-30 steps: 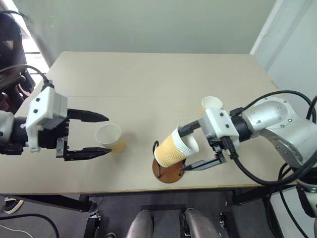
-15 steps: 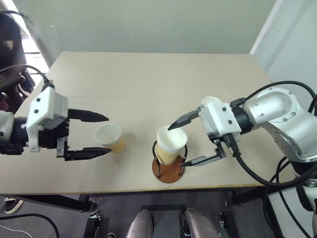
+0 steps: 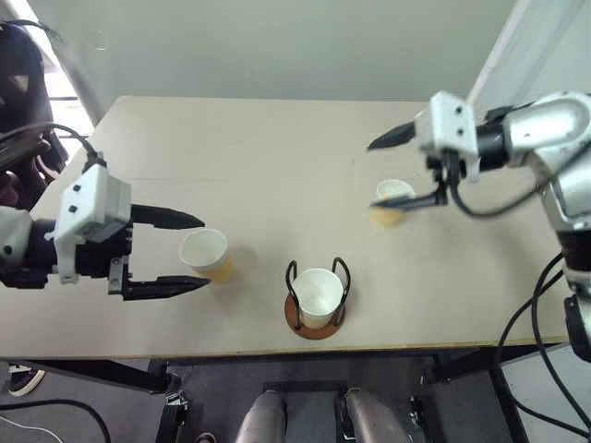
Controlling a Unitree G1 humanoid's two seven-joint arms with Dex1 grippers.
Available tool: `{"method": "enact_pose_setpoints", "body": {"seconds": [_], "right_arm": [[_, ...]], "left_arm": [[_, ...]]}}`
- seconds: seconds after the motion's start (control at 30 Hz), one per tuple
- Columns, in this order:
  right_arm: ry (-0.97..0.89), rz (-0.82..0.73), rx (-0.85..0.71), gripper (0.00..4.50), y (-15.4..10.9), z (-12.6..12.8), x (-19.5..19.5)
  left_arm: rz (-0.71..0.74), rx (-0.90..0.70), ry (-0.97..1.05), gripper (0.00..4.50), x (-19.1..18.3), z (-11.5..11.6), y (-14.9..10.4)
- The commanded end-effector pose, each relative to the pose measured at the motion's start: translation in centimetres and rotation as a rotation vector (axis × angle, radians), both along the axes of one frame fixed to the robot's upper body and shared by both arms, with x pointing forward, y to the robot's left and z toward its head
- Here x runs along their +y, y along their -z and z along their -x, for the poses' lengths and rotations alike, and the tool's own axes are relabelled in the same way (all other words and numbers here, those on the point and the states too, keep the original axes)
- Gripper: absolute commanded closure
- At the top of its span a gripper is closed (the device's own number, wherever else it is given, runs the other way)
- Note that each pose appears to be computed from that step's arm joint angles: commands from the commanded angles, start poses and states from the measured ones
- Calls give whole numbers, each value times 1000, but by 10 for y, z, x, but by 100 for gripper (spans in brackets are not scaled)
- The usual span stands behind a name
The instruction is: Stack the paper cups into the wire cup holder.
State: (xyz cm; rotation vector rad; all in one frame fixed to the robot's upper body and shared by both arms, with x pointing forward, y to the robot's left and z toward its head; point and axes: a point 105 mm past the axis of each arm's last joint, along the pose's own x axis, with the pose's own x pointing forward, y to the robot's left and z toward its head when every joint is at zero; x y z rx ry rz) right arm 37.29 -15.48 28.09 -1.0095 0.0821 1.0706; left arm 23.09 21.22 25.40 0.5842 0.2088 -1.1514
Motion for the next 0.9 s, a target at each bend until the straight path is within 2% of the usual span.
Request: {"method": "enact_pose_setpoints", "body": {"seconds": [0.03,0.27,0.5,0.77,0.9], "right_arm": [[137,96,8,3,26,-29,-32],[134,183,78,3,64,-42,-36],[68,175,62,3,54,-42,-23],[13,203,82,3,64,-41,-9],[13,241,102,3,77,-43,-8]], "left_arm": [[-7,-48,-5,0,1,2,-10],[-9,-47,-35,0,3,10,-11],[-9,-40,-55,0,4,15,-10],[-5,-38,-65,0,3,17,-8],[-4,-38,-67,0,2,18,-8]]}}
